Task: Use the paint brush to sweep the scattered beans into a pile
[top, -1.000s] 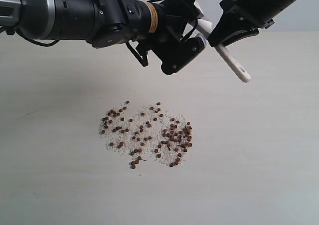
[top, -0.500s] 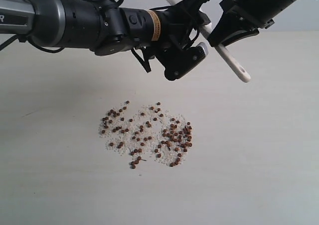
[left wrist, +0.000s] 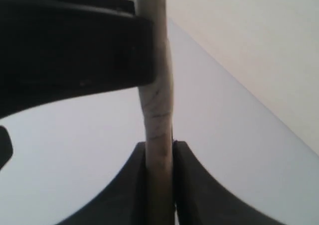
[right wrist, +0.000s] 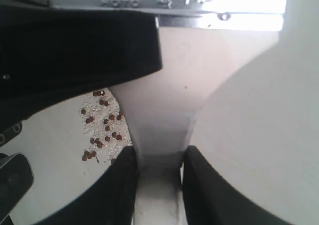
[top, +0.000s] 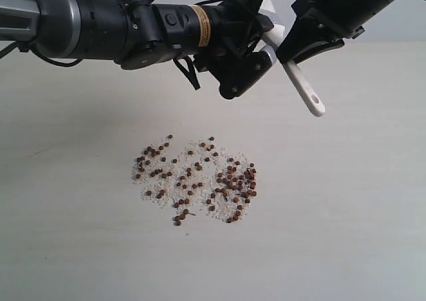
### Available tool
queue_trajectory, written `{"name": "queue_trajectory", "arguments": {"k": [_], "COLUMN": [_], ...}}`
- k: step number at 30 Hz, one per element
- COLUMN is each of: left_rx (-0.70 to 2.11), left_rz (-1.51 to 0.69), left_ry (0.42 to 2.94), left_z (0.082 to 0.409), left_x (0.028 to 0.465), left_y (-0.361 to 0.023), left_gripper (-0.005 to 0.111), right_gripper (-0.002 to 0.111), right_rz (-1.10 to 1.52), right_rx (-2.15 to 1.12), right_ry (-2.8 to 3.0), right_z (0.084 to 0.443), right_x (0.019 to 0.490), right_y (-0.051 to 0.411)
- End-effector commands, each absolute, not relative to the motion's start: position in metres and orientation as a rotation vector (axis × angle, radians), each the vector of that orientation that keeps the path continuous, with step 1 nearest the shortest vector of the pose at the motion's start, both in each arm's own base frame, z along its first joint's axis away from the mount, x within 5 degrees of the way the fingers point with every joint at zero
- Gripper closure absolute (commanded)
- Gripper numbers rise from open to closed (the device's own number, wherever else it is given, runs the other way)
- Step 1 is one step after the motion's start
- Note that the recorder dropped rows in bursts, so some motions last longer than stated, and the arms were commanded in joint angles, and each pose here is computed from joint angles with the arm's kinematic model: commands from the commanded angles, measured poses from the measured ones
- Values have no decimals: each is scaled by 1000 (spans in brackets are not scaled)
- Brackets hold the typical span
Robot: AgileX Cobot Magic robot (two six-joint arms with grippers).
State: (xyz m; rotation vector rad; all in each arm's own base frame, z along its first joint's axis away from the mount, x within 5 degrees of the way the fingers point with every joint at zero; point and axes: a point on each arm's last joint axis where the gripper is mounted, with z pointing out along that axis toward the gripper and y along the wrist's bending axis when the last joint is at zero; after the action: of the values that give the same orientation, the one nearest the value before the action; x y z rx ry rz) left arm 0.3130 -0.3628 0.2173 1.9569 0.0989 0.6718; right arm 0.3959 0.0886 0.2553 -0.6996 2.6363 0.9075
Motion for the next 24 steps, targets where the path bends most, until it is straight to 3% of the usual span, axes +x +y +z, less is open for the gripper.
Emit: {"name": "queue_trajectory", "arguments": {"k": [1, 4, 8, 10, 17, 24], "left_rx": [1990, 1997, 1994, 1994, 1857, 1613], "left_rz": [679, 654, 613, 594, 374, 163], "left_ry": [115, 157, 278, 342, 818, 1416], "left_z": [214, 213, 212, 211, 213, 215], "left_x": [313, 309, 309, 311, 317, 347], "left_y": [-362, -364, -364, -363, -353, -309], "left_gripper": [107, 107, 107, 107, 107, 107], "right_gripper": [102, 84, 49, 39, 38, 38], "right_rz": [937, 955, 902, 870, 700, 450], "right_rx": [-724, -750, -790, -802, -871, -827], "right_ry": [2576, 2538, 2506, 2478, 2347, 2209], "right_z": [261, 264, 275, 287, 341, 380], "right_x": [397, 396, 396, 397, 389, 378], "right_y": [90, 91, 89, 88, 83, 73]}}
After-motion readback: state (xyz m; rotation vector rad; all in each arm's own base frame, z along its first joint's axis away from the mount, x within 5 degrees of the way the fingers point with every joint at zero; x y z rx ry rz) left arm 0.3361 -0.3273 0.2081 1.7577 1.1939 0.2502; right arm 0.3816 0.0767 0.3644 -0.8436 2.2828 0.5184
